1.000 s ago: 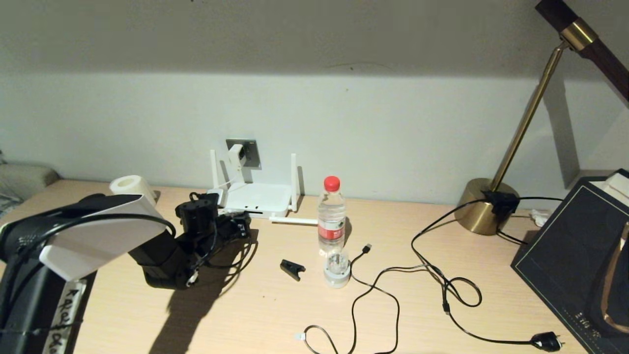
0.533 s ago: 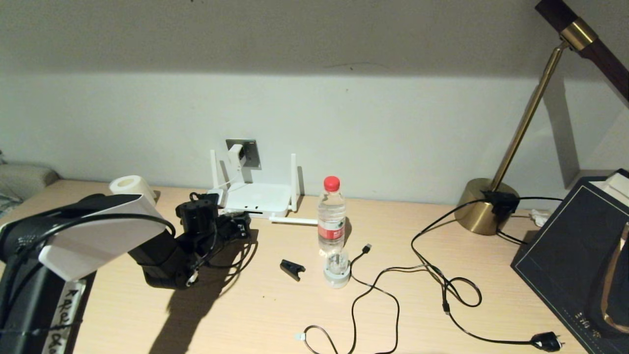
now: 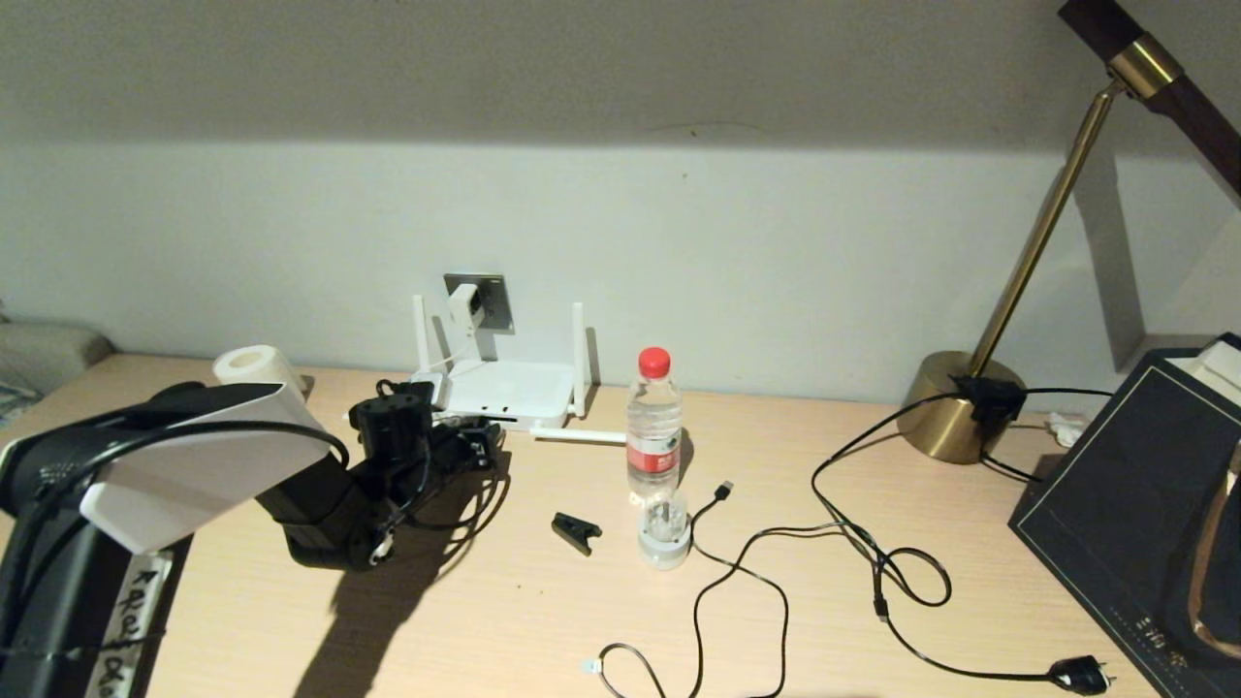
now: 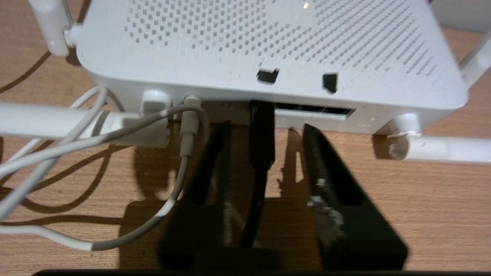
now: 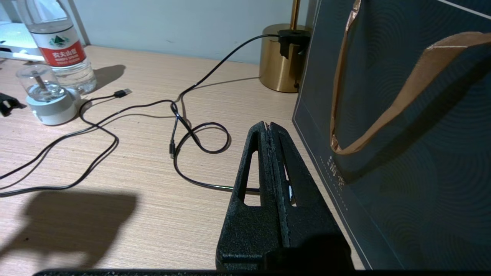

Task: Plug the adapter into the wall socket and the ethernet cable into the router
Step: Plug cable into router interface

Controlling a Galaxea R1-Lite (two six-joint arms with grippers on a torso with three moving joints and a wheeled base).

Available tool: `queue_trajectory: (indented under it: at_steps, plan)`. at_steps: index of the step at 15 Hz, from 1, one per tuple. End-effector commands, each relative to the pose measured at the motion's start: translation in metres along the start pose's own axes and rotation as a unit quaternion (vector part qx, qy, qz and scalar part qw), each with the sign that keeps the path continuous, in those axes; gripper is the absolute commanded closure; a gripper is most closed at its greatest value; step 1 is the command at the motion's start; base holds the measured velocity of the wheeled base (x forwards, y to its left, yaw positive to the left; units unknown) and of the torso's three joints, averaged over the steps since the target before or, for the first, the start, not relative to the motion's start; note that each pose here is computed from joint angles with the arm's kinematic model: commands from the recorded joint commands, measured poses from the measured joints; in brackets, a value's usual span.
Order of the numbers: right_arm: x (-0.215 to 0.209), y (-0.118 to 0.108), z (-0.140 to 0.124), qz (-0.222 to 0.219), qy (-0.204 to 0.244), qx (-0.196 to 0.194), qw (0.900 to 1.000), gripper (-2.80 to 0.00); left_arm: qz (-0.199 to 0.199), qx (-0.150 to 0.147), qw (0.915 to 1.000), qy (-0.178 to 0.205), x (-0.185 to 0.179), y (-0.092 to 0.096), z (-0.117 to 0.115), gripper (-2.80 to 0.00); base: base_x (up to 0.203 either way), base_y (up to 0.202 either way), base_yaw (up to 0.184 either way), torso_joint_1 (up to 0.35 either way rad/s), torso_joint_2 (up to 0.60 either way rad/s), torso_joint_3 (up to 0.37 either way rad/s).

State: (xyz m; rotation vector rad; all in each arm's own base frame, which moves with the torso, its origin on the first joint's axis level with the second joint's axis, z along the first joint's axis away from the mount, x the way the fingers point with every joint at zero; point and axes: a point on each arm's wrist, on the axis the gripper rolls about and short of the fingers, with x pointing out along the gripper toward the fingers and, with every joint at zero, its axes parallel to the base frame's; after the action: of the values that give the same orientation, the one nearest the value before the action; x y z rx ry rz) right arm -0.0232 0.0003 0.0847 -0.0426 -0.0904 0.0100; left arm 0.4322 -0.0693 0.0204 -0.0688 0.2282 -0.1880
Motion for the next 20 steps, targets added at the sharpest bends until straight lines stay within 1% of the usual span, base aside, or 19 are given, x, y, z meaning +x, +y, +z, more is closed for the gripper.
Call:
queue_trajectory:
  at_steps: [1,9,14,20]
  plan:
    - [0.002,0.000,-0.010,0.001,0.017,0.000,1.000,0.00,0.000,0.000,1.0000,-0.004,-0.001,0.000,0.001,-2.80,0.000,0.000,0.000,0.000,0.00,0.000]
    - [0.002,0.000,-0.010,0.001,0.017,0.000,1.000,0.00,-0.001,0.000,1.0000,-0.001,-0.004,-0.002,0.001,-2.80,0.000,0.000,0.000,0.000,0.00,0.000]
    - [0.002,0.000,-0.010,0.001,0.017,0.000,1.000,0.00,-0.019,0.005,0.9996,-0.019,-0.018,-0.019,0.012,-2.80,0.000,0.000,0.000,0.000,0.00,0.000]
    - [0.002,0.000,-0.010,0.001,0.017,0.000,1.000,0.00,-0.037,0.010,0.9991,-0.020,-0.051,-0.036,0.027,-2.80,0.000,0.000,0.000,0.000,0.00,0.000]
